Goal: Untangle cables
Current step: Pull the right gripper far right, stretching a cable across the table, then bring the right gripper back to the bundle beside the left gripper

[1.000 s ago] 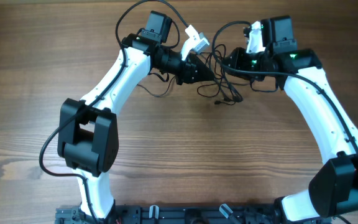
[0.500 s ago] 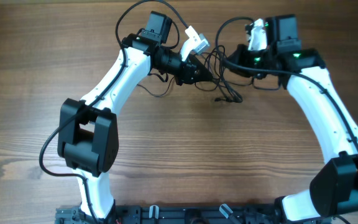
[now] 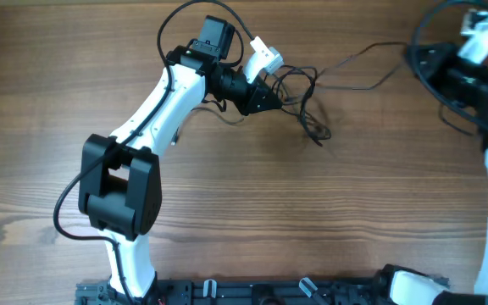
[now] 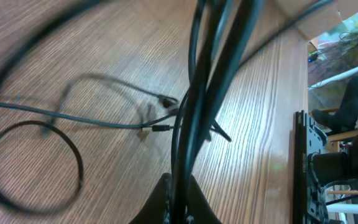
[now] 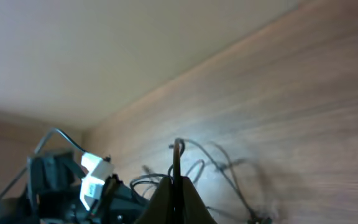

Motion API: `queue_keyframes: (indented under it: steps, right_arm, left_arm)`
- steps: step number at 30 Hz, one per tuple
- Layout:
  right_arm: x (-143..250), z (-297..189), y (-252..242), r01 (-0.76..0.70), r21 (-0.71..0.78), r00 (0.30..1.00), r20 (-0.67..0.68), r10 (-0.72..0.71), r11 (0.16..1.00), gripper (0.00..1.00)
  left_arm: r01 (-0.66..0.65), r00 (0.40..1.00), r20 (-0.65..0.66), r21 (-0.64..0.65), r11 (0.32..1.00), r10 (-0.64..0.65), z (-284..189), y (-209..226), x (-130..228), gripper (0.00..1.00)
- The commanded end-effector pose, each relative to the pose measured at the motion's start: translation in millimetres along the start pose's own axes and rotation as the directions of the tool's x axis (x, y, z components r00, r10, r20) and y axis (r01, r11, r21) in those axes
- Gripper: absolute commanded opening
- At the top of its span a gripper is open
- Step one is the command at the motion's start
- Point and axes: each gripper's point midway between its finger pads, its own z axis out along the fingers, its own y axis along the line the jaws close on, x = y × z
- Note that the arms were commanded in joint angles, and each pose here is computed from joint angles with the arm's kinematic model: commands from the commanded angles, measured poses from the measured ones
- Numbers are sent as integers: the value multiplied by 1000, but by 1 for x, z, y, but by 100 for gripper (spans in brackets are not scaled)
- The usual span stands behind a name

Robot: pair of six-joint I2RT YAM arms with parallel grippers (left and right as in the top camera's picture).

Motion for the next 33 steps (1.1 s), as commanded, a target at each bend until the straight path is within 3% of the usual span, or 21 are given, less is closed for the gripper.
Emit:
queue_keyframes:
  steps: [1,9,15,19,21,23,26,33]
  right_arm:
    - [-6,-13,3,19,-16,1000,23,-18,1000,4]
    - [20,-13,-30,58,130,996,-75,-48,990,4]
    - [38,-8,-27,190,106,973,-156,-172,976,4]
    - [57,6,-8,303,31,931,-222,-289,952,15]
    - [70,15,4,380,-25,892,-254,-373,925,13]
    - [79,23,8,420,-32,866,-284,-411,907,4]
    - [92,29,16,415,-73,854,-313,-416,907,4]
    - [73,15,80,375,-410,876,-136,-462,831,4]
  left_arm:
    - [39,999,2,-21,999,-39,0,7,1,5]
    - [77,988,135,-57,995,-68,-7,21,-35,7]
    - [66,979,195,-54,996,-55,-5,18,-55,4]
    - [44,979,199,-42,998,-35,-1,11,-59,4]
    - [54,976,214,-29,998,-47,-5,8,-64,4]
    - [57,970,237,-30,998,-49,-12,5,-70,4]
    - [39,963,268,-64,997,-20,-27,5,-79,5]
    - [84,967,247,-93,992,-59,-36,12,-69,4]
